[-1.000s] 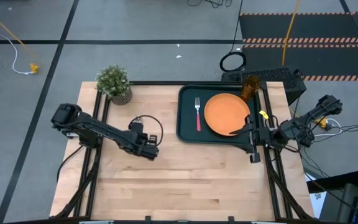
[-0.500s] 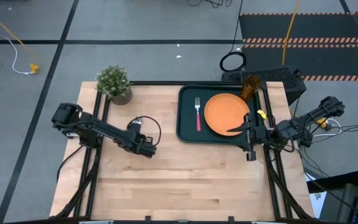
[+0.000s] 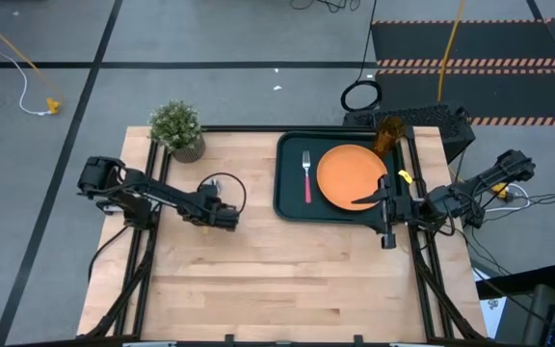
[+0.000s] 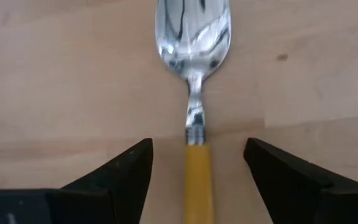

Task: Pick and place plate/cup/fork/spoon on tray
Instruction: Put the spoon on the tray

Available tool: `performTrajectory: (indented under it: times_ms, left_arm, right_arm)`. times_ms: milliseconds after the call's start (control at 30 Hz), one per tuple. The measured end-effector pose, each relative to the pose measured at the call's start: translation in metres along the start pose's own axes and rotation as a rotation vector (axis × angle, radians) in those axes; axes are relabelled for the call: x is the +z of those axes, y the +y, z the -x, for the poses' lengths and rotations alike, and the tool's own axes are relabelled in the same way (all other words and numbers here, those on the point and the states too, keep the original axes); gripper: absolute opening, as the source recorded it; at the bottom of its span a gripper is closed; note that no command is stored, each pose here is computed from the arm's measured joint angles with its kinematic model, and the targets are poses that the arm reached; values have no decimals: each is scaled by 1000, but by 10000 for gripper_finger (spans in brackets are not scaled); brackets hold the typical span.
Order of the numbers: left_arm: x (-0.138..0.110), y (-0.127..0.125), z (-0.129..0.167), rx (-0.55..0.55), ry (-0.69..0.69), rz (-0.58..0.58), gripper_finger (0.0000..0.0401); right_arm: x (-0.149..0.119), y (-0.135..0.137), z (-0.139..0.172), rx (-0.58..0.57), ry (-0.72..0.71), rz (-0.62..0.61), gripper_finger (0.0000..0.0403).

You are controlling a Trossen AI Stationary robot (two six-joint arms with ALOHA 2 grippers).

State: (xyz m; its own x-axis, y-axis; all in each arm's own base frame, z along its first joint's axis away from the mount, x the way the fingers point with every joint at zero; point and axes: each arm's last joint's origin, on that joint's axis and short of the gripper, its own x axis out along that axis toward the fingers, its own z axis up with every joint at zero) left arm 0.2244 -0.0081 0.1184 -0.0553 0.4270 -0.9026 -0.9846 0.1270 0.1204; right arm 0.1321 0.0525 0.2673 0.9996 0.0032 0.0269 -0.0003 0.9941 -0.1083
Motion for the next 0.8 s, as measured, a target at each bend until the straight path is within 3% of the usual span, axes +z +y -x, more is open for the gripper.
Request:
performTrajectory:
  times_ms: [533, 800]
  left_arm:
    - [1, -6, -2, -57, -48, 16, 122]
    - [2, -9, -3, -83, -91, 32, 70]
  right_arm:
    - [0, 0, 0, -3, -2, 27, 192]
    - [0, 0, 0, -4, -2, 27, 192]
